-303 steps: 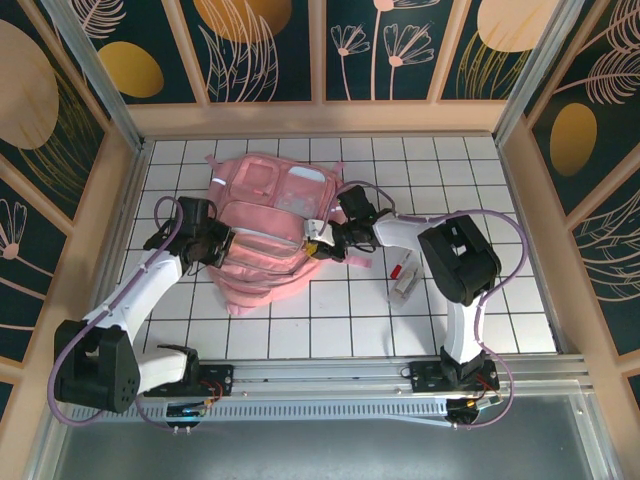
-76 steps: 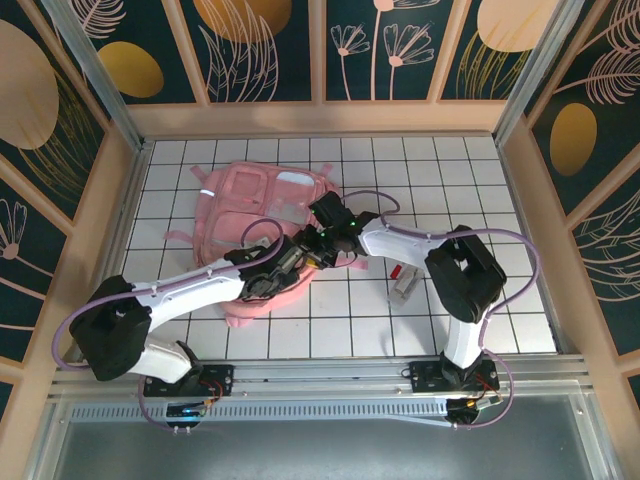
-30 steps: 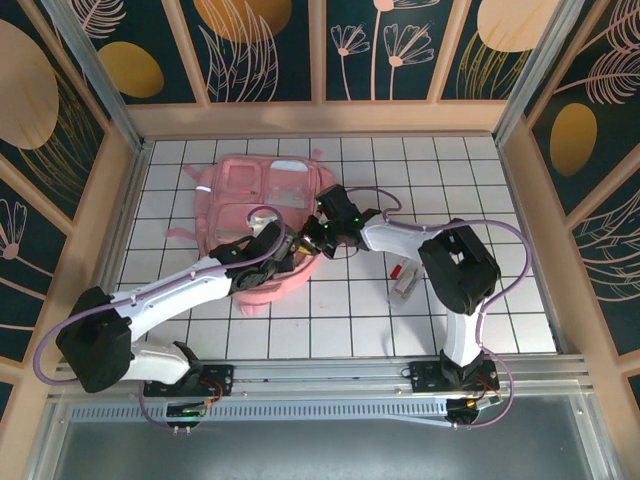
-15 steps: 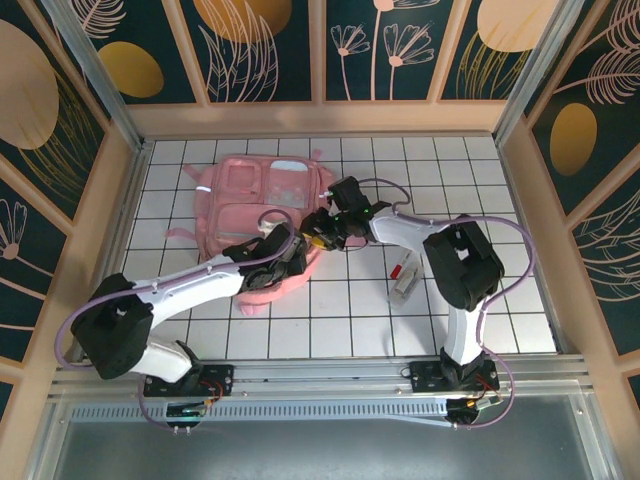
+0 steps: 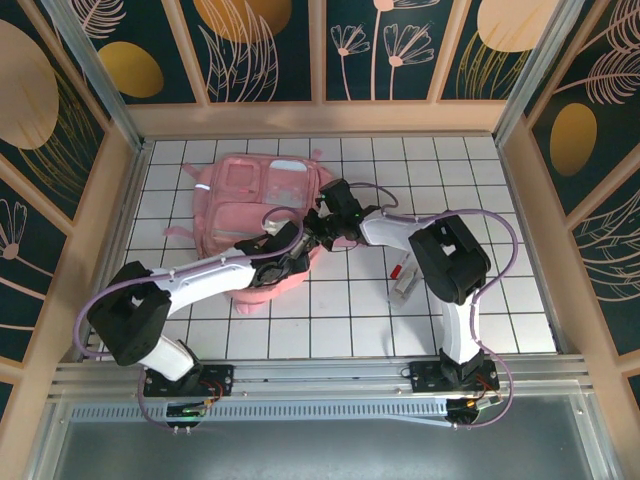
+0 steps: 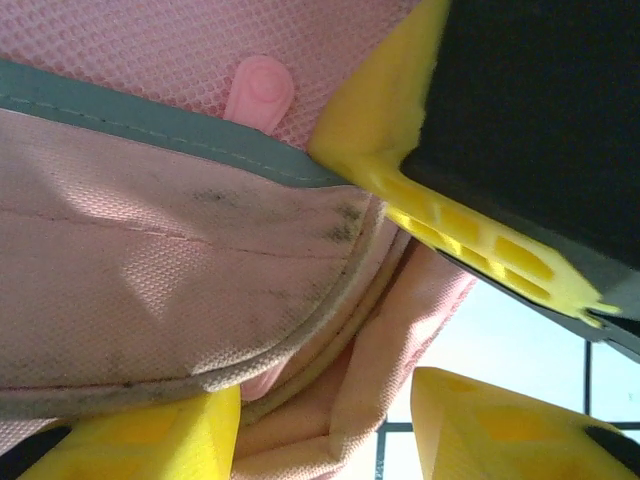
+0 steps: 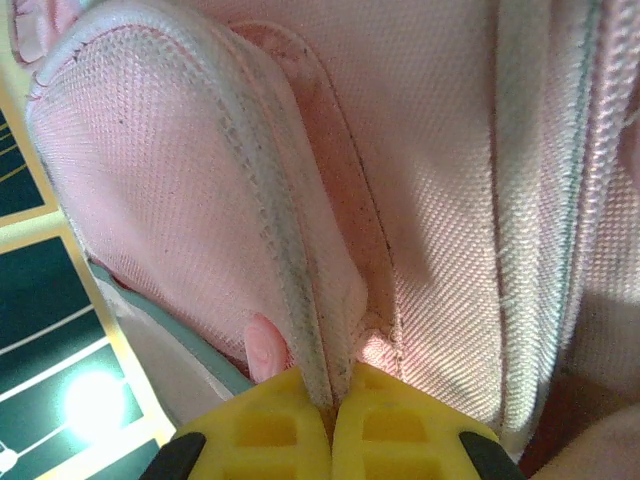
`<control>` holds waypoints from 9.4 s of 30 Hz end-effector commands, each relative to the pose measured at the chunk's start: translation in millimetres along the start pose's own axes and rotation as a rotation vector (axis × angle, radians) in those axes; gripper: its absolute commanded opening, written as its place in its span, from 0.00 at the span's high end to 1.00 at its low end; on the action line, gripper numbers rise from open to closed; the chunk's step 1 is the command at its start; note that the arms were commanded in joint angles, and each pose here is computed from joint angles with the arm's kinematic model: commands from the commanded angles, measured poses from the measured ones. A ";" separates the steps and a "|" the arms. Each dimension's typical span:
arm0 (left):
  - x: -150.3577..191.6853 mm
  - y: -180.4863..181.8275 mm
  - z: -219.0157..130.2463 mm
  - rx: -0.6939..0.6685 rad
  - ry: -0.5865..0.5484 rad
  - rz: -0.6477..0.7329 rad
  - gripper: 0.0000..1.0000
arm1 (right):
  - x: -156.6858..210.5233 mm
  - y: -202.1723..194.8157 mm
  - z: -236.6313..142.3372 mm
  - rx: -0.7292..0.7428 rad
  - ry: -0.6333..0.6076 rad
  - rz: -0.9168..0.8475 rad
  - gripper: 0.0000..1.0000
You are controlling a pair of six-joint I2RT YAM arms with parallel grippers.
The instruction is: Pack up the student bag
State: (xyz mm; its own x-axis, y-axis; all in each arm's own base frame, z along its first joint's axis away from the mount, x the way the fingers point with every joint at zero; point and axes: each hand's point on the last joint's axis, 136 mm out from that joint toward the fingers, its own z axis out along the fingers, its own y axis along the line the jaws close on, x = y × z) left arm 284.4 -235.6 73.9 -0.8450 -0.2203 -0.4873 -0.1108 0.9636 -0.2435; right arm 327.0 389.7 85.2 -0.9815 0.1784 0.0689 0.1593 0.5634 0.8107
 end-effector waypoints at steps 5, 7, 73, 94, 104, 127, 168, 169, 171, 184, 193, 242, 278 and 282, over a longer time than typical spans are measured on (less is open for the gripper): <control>-32.4 28.0 -10.7 -0.137 -0.123 -0.048 0.54 | 19.5 57.8 -21.8 -0.121 0.057 -0.053 1.00; -36.4 26.2 -12.8 -0.119 -0.134 -0.043 0.56 | 22.8 59.1 -22.7 -0.128 0.067 -0.046 1.00; -14.5 -27.6 -69.2 0.361 -0.086 0.248 1.00 | -22.3 -18.6 -86.7 0.046 -0.108 0.084 0.42; -21.3 35.2 -72.8 0.157 -0.228 0.140 1.00 | -10.8 -10.5 -61.0 0.120 -0.164 0.161 1.00; -12.0 63.1 -100.3 0.221 -0.296 0.184 1.00 | -60.5 -44.8 -102.0 0.148 -0.146 0.045 0.77; -9.0 18.7 -42.3 0.183 -0.115 0.427 0.31 | 0.7 -9.4 -54.4 0.117 -0.134 0.205 0.44; -13.7 -2.7 -19.7 0.380 0.006 0.799 1.00 | -1.4 25.5 -67.5 0.018 -0.098 0.155 1.00; -15.7 -3.9 -26.0 0.395 -0.022 0.799 1.00 | -3.0 23.4 -69.8 0.018 -0.103 0.160 1.00; -12.5 -8.4 -40.3 0.457 -0.069 0.825 1.00 | -4.5 20.1 -73.3 0.017 -0.107 0.163 1.00; -4.2 34.6 -45.0 0.315 -0.119 0.833 1.00 | -26.6 -6.6 -105.3 0.034 -0.138 0.171 1.00; -17.5 80.1 -0.3 0.093 -0.016 0.737 1.00 | -38.1 -14.9 -114.2 0.046 -0.136 0.162 0.96; -45.0 -25.2 -11.1 0.507 -0.358 1.342 0.77 | 3.8 49.8 -97.8 -0.085 -0.061 0.154 1.00; -71.6 -15.2 -15.4 0.430 -0.394 1.045 1.00 | 15.0 42.9 -121.2 -0.048 -0.111 0.096 1.00; -69.7 8.6 -2.2 0.362 -0.360 0.987 1.00 | 10.3 39.7 -132.5 -0.056 -0.134 0.105 1.00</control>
State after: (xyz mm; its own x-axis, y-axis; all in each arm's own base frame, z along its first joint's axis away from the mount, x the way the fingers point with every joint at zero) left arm 319.9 -241.4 114.5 -0.1972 0.5510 -0.8109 0.8336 0.5296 0.1571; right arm 326.7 314.8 170.9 -0.9170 0.3878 0.0931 0.2946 0.5012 0.8136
